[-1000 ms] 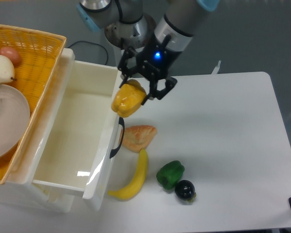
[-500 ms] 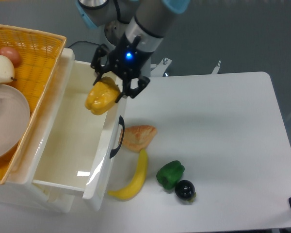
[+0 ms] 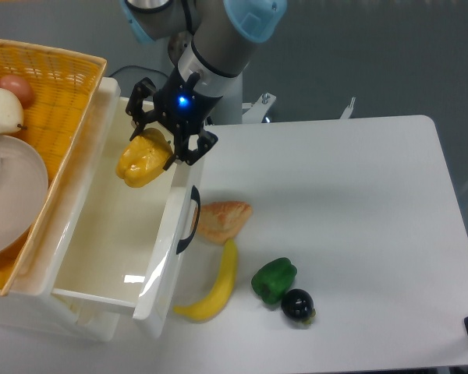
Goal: Place the yellow pepper in the upper white drawer
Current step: 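Carry the yellow pepper over the open white drawer, then open the gripper to drop the pepper into the drawer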
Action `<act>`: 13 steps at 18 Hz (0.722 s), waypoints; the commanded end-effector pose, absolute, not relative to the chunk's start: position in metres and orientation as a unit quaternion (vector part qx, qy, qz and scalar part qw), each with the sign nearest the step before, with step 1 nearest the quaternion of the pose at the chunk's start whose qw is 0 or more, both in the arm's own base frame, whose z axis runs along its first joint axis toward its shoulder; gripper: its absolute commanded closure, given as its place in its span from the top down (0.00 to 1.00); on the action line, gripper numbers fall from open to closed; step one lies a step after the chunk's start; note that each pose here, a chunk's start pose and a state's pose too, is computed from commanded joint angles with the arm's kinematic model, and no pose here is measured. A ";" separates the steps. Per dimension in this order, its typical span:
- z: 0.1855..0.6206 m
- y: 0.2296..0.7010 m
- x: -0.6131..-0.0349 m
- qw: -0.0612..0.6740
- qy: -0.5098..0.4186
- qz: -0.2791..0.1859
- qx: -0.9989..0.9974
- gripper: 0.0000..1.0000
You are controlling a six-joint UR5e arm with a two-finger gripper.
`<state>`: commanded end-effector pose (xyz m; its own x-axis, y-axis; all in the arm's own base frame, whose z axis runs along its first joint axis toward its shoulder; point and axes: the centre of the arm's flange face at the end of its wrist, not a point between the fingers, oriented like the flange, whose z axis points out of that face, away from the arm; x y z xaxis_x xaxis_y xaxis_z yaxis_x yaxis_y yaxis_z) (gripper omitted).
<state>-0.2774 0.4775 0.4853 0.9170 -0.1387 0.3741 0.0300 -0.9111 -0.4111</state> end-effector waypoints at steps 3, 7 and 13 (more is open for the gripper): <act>0.486 0.478 -0.279 0.214 0.032 -0.195 -0.957 0.80; 0.489 0.479 -0.279 0.219 0.036 -0.188 -0.957 0.99; 0.493 0.480 -0.281 0.227 0.040 -0.177 -0.957 1.00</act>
<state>-0.2807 0.4801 0.4931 0.9341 -0.1578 0.3202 0.0031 -0.8934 -0.4493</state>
